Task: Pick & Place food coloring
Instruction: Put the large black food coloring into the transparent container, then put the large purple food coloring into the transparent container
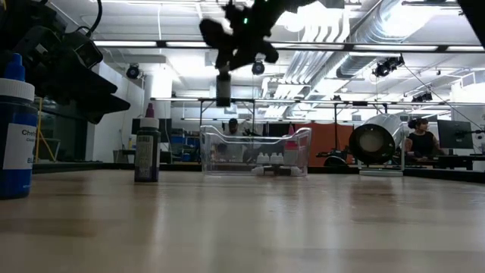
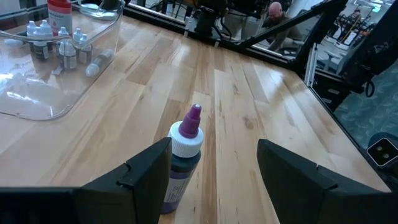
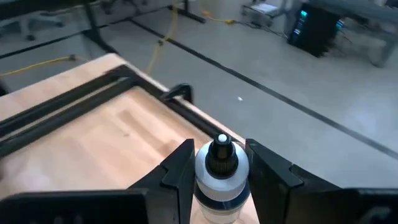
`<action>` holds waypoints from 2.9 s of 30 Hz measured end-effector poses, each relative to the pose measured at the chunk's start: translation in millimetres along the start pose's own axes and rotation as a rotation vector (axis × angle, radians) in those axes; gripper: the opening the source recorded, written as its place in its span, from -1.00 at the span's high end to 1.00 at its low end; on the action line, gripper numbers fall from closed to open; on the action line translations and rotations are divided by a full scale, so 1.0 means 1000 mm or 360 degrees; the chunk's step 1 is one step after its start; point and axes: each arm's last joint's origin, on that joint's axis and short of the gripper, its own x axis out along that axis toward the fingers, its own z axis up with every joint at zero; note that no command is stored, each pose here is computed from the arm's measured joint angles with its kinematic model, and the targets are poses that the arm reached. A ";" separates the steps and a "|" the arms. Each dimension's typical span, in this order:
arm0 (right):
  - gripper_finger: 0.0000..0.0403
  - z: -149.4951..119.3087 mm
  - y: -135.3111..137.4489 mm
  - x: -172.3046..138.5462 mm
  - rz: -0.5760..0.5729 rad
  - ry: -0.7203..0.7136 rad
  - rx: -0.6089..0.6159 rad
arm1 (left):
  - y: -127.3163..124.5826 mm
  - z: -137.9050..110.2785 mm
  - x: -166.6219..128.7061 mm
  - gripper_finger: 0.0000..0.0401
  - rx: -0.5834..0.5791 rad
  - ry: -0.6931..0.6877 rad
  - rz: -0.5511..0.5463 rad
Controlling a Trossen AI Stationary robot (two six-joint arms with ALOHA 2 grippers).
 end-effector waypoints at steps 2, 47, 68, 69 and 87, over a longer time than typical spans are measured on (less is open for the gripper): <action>0.44 -0.004 -0.006 0.012 -0.0066 0.0011 0.0056 | 0.000 0.000 0.000 -0.17 0.0000 0.0000 0.0000; 0.44 -0.075 -0.024 0.098 -0.0637 0.0258 0.0586 | 0.000 0.000 0.000 -0.17 0.0000 0.0002 0.0000; 0.26 -0.080 -0.018 0.123 -0.0600 0.0354 0.0580 | 0.000 0.000 0.000 -0.17 0.0000 0.0001 -0.0001; 0.19 -0.080 -0.018 0.123 -0.0600 0.0353 0.0578 | 0.000 0.000 0.000 -0.17 0.0000 0.0001 0.0001; -0.07 -0.035 -0.022 0.094 -0.0512 0.0257 0.0279 | 0.000 0.000 0.000 -0.17 0.0000 0.0000 0.0000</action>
